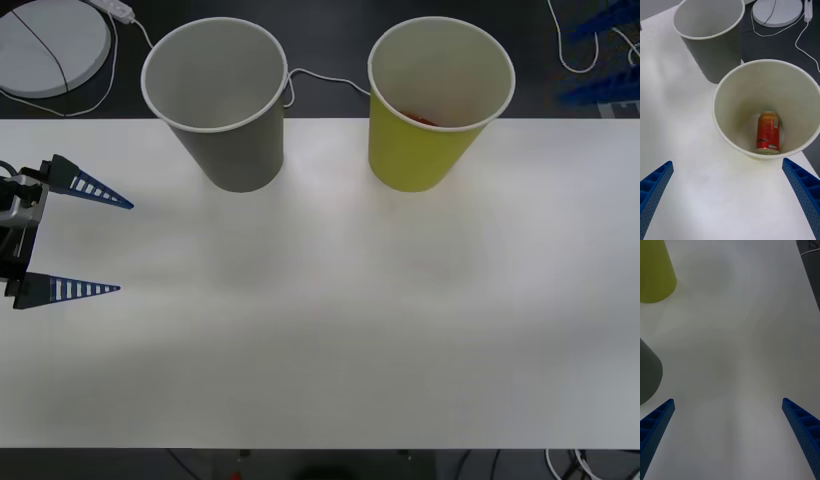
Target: Put the can into the green bin and the plastic bottle into the gray bin
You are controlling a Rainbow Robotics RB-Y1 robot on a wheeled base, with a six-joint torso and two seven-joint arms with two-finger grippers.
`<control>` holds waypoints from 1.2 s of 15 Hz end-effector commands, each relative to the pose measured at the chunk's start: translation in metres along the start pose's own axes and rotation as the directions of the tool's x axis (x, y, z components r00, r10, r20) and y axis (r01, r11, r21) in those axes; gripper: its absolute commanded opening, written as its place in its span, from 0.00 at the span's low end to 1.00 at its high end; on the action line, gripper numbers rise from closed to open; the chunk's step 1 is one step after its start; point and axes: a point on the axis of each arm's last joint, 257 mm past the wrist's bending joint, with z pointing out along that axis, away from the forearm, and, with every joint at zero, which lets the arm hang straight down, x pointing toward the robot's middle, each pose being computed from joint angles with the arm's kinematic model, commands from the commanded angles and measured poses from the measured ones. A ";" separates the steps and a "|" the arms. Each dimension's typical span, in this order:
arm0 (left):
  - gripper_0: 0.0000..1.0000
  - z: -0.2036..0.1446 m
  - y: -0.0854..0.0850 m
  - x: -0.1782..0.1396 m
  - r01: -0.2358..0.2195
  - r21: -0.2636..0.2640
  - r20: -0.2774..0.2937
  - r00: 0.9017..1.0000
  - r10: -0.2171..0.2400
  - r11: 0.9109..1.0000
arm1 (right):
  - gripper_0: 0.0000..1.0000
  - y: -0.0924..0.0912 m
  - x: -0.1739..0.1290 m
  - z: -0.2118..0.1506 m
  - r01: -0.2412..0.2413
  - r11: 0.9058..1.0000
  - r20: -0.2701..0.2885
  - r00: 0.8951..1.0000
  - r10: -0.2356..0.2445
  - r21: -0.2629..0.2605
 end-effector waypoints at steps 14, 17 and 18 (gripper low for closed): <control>1.00 0.000 0.000 0.000 0.000 0.000 0.000 1.000 0.000 1.000 | 1.00 0.075 0.129 0.008 0.354 0.934 0.038 0.935 -0.352 -0.053; 1.00 0.000 0.000 0.000 0.000 0.000 0.000 1.000 0.000 1.000 | 1.00 0.082 0.142 0.015 0.360 0.931 0.050 0.932 -0.358 -0.050; 1.00 0.000 0.000 0.000 0.000 0.000 0.000 1.000 0.000 1.000 | 1.00 0.085 0.146 0.017 0.356 0.933 0.055 0.934 -0.353 -0.053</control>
